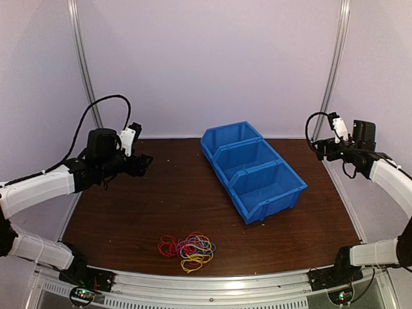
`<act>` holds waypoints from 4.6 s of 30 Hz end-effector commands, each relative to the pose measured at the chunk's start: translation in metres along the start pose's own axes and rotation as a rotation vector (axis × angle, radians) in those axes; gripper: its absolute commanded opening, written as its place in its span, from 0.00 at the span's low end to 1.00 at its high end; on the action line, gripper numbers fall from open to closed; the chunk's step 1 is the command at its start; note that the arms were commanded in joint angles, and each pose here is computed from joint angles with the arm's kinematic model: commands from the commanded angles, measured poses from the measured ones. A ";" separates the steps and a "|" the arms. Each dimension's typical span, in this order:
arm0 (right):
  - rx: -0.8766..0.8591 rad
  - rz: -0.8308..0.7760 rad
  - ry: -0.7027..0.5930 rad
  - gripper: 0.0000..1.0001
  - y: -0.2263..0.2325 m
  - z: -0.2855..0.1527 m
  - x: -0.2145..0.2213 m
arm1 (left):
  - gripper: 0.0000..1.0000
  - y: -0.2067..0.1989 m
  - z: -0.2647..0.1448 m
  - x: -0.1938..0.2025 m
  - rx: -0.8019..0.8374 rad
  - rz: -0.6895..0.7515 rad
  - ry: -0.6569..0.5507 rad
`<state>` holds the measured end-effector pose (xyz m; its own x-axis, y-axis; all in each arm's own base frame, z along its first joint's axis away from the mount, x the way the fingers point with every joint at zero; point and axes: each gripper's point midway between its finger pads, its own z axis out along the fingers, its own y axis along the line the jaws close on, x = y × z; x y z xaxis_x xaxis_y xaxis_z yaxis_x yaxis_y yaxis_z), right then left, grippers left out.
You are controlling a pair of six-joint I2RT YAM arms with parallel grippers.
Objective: Untangle the cables
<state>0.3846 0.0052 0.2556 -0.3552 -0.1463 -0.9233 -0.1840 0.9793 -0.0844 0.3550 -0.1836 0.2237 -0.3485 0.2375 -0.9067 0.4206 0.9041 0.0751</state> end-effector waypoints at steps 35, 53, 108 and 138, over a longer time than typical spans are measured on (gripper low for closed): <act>-0.985 -0.761 0.233 0.66 0.310 -0.063 0.107 | 0.70 -0.255 -0.086 0.148 0.854 0.293 0.360; -0.790 -0.753 0.282 0.58 0.278 -0.029 0.127 | 0.67 -0.251 -0.059 0.164 0.693 0.348 0.300; -1.314 -0.777 0.299 0.64 0.430 -0.066 0.138 | 0.75 -0.146 -0.091 0.121 0.319 -0.116 0.104; -1.083 -0.746 0.362 0.38 0.423 -0.018 0.160 | 0.78 -0.129 -0.062 0.120 0.214 -0.178 0.098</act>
<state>0.2383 0.4039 0.0655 -0.0846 -0.7870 -0.6111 -0.9961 0.0830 0.0311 0.1986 -0.2328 0.1158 -0.5528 0.1588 -0.8180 0.4764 0.8656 -0.1539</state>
